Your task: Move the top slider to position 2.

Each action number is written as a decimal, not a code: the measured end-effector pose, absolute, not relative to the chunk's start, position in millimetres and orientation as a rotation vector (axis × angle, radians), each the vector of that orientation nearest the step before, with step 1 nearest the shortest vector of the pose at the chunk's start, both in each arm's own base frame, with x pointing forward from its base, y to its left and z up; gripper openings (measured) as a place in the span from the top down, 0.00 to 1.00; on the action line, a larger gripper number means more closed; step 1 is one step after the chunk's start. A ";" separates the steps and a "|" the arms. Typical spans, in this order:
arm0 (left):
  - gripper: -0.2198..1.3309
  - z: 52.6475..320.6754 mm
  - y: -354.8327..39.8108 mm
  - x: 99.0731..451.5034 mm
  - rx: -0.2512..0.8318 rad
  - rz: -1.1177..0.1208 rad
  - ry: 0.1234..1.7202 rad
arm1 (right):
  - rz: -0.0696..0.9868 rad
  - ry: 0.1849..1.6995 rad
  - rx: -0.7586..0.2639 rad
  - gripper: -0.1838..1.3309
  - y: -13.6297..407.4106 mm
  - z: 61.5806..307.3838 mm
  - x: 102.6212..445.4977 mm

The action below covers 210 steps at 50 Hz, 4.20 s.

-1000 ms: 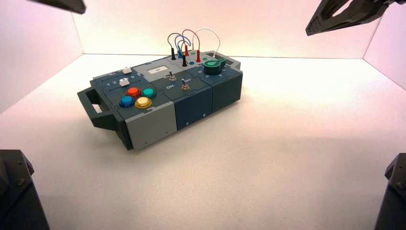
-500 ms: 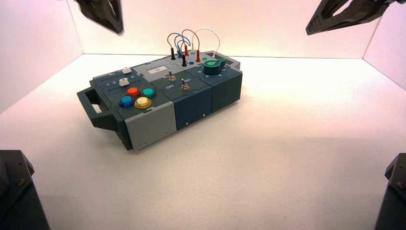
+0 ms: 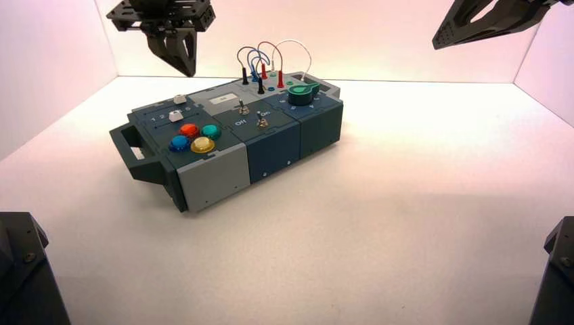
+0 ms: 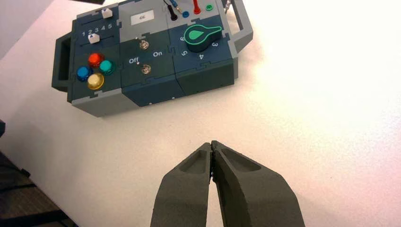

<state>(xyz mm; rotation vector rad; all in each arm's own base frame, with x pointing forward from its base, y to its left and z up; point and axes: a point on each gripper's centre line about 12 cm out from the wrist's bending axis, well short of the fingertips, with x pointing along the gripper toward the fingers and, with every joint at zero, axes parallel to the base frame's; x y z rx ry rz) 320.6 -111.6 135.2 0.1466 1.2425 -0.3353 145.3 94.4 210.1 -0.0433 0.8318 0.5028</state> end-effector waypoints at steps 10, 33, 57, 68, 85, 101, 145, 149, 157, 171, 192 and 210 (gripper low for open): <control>0.97 125.9 -113.3 322.8 0.144 -0.330 1.260 | 0.503 0.832 -0.043 0.97 94.4 210.1 145.3; 0.97 107.7 -118.3 340.8 0.140 -0.321 1.280 | 0.506 0.809 -0.038 0.97 93.4 214.1 143.6; 0.97 107.7 -110.6 347.7 0.125 -0.300 1.286 | 0.507 0.809 -0.038 0.97 93.3 214.2 143.3; 0.97 100.8 -107.9 339.3 0.132 -0.297 1.318 | 0.507 0.808 -0.036 0.97 93.4 214.4 143.4; 0.97 97.2 -105.5 335.4 0.144 -0.296 1.331 | 0.507 0.808 -0.036 0.97 93.4 214.4 143.4; 0.96 95.5 -96.0 336.6 0.132 -0.274 1.337 | 0.507 0.808 -0.037 0.97 93.3 214.3 143.5; 0.97 93.0 -90.9 332.4 0.134 -0.267 1.357 | 0.507 0.808 -0.037 0.97 93.3 214.3 143.5; 0.97 93.9 -90.3 332.1 0.132 -0.265 1.359 | 0.507 0.808 -0.037 0.97 93.3 214.3 143.5; 0.97 98.4 -88.7 331.9 0.130 -0.263 1.354 | 0.507 0.808 -0.037 0.97 93.3 214.3 143.5; 0.97 100.7 -87.0 328.8 0.128 -0.261 1.357 | 0.507 0.808 -0.036 0.97 93.4 214.4 143.4; 0.97 98.8 -84.6 327.1 0.130 -0.257 1.363 | 0.508 0.804 -0.035 0.97 93.1 215.3 142.8; 0.97 99.2 -86.3 326.9 0.136 -0.264 1.363 | 0.508 0.802 -0.034 0.97 93.0 215.5 142.7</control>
